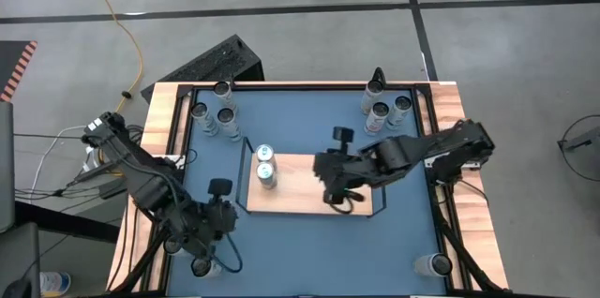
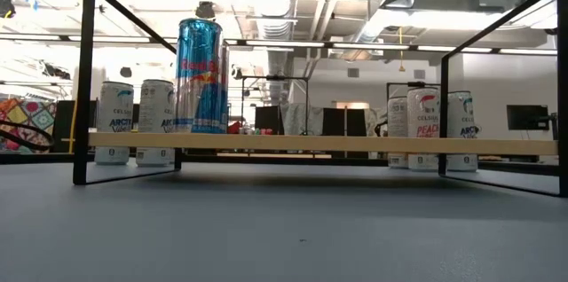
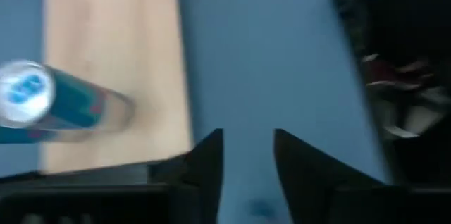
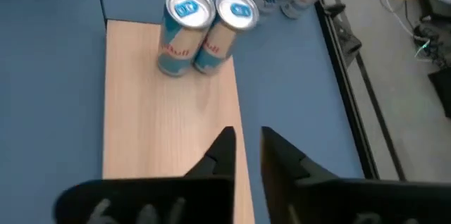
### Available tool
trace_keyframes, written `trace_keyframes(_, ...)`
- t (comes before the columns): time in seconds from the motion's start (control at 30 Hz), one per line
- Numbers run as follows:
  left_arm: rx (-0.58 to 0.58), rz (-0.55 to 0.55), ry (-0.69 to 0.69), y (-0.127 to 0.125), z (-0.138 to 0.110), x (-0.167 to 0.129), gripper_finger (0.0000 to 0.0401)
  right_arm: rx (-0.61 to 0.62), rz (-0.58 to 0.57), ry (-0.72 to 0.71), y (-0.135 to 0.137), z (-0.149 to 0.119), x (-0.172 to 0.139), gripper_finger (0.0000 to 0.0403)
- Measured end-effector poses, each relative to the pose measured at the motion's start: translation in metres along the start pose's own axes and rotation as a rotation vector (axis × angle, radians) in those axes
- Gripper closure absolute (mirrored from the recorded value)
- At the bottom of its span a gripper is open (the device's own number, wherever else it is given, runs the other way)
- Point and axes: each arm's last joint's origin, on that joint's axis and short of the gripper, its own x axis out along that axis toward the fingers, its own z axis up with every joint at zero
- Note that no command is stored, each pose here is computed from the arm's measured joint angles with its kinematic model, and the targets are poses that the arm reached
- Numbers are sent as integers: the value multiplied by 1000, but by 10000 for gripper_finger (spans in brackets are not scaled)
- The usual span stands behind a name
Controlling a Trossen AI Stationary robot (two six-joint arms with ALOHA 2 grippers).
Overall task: Place canned beverage on shelf
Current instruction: Put the blue soda can on the shelf aligned with the other blue soda cans
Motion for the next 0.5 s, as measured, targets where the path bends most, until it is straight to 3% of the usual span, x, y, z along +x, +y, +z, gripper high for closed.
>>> trace_keyframes(0.1, -90, -51, 44, -2, -1, -8, 228, 5, 9, 24, 1, -7, -13, 315)
trace_keyframes(0.27, -216, -7, 191, 0, -15, -10, 151, -22, 11, 72, 8, -15, -18, 279)
trace_keyframes(0.5, -302, 49, 209, 3, -19, -11, 96, -47, -3, 111, 16, -16, -6, 235)
